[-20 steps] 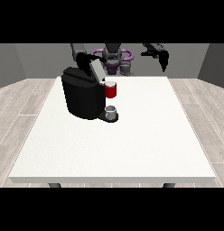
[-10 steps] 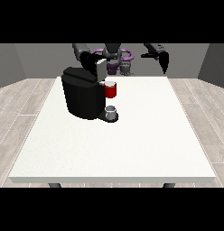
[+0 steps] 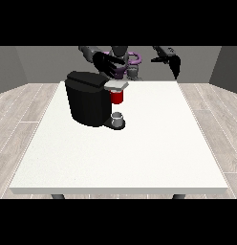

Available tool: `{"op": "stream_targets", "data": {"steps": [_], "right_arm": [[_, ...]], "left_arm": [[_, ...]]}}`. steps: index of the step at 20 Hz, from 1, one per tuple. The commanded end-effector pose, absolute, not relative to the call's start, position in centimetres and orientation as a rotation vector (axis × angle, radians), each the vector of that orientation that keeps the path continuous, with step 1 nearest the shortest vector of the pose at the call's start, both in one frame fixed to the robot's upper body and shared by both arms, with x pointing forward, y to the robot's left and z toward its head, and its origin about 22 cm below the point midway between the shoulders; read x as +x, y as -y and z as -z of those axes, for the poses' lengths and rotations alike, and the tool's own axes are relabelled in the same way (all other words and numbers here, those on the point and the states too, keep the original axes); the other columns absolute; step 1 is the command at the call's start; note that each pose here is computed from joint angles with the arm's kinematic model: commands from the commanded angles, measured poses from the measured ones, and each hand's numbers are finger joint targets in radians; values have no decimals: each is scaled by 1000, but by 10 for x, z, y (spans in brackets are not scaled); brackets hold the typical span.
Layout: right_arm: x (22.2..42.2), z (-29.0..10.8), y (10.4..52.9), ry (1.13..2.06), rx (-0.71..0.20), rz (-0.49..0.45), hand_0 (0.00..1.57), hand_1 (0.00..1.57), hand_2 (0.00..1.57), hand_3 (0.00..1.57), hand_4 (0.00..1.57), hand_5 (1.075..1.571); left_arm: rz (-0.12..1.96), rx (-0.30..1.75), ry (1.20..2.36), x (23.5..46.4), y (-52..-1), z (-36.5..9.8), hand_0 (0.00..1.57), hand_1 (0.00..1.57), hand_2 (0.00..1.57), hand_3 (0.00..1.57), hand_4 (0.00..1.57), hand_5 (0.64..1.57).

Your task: Insert the coffee pod into the coffee machine and close the lid

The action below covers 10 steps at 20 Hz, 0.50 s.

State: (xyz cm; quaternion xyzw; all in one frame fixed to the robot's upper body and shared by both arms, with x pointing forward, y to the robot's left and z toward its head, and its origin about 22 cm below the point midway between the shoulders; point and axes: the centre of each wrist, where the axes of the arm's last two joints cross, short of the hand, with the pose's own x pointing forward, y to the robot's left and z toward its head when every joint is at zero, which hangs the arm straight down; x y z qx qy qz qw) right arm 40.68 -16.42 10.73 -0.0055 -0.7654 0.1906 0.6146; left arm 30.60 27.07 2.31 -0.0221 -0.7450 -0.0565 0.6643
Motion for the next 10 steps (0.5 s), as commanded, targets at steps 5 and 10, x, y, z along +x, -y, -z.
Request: {"op": "stream_targets", "data": {"steps": [5, 10], "right_arm": [[415, -124, 147, 1821, -15, -464, 0, 0, 0, 0, 73, 1571], [399, -106, 132, 1835, 116, -471, 0, 0, 0, 0, 132, 1571]], "left_arm": [[110, -70, 1708, 316, -271, -32, 0, 0, 0, 0, 154, 1571], [125, -37, 1709, 298, -259, -6, 0, 0, 0, 0, 196, 1571]]}}
